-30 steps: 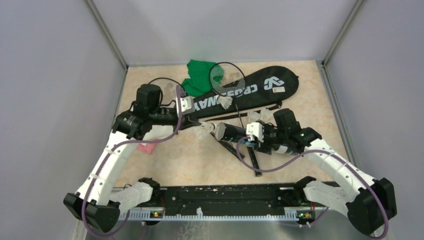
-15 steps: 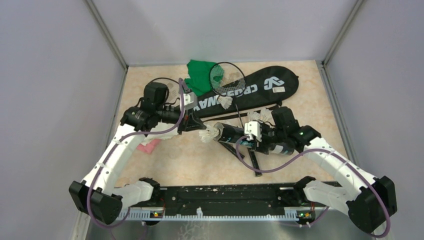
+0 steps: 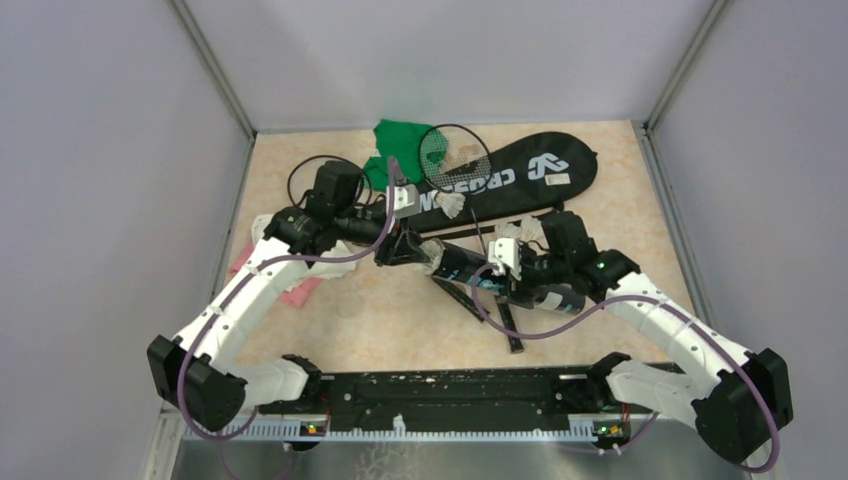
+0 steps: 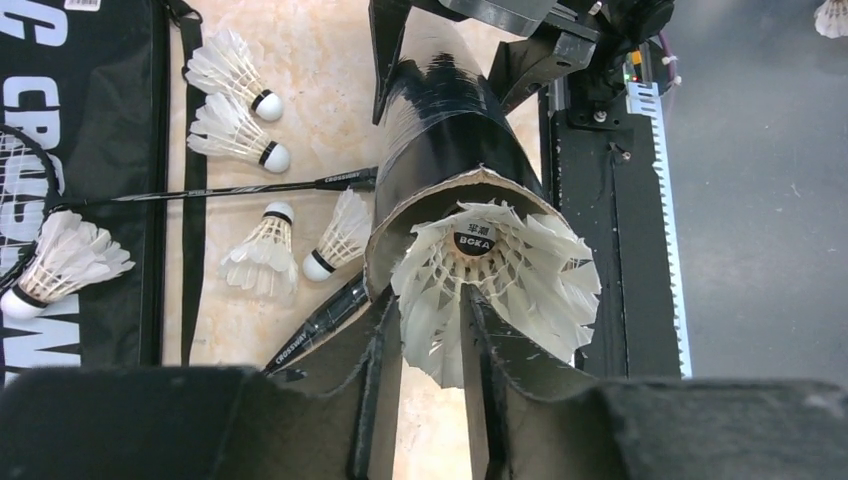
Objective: Pack up the badminton gear
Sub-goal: Place the shuttlecock at the shuttle tube.
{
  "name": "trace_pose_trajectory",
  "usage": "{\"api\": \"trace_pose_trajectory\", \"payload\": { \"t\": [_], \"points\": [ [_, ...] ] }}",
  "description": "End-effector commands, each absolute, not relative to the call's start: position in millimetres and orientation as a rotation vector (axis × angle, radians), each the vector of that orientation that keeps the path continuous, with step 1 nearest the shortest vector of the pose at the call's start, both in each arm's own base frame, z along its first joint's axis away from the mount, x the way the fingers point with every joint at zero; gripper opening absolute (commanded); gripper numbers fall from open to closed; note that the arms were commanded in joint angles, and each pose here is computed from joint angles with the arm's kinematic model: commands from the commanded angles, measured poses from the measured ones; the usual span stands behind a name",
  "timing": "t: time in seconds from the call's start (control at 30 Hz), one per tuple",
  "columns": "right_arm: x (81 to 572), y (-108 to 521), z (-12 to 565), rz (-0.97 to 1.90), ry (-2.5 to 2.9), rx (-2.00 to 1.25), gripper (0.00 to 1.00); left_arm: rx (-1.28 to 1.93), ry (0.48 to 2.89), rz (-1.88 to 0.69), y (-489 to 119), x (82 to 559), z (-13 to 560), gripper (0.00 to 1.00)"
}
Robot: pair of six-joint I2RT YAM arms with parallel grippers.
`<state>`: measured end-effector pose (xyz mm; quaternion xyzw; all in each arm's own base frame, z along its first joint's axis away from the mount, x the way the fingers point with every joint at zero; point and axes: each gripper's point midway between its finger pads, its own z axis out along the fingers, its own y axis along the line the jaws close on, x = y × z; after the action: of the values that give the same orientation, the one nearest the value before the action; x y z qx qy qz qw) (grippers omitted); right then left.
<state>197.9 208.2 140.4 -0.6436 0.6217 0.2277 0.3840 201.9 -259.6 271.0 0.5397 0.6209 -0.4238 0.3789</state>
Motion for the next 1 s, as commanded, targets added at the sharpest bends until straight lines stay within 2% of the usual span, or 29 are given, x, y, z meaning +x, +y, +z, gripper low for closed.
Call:
{"api": "trace_pose_trajectory", "payload": {
  "t": [0.0, 0.1, 0.27, 0.57, 0.83, 0.97],
  "points": [
    [207.0, 223.3, 166.9, 0.581, 1.469, -1.606, 0.35, 1.366, 1.523, -0.976, -262.1, 218.7, 291.3, 0.44],
    [208.8, 219.9, 164.4, 0.553, 1.478, -1.596, 0.35, 1.356, 1.527, -0.927, -258.9, 223.2, 291.9, 0.59],
    [208.6, 215.4, 164.1, 0.529, 1.488, -1.584, 0.34, 1.349, 1.509, -0.861, -252.2, 223.8, 295.7, 0.74],
    [201.0, 214.1, 164.2, 0.548, 1.461, -1.602, 0.33, 1.308, 1.515, -0.76, -243.4, 232.0, 299.6, 0.84],
    [199.6, 217.4, 170.1, 0.571, 1.442, -1.608, 0.34, 1.337, 1.501, -0.875, -260.4, 234.0, 291.7, 0.96],
    [198.7, 219.8, 173.5, 0.589, 1.437, -1.601, 0.34, 1.368, 1.506, -0.901, -269.7, 238.5, 277.9, 0.97]
  ]
}}
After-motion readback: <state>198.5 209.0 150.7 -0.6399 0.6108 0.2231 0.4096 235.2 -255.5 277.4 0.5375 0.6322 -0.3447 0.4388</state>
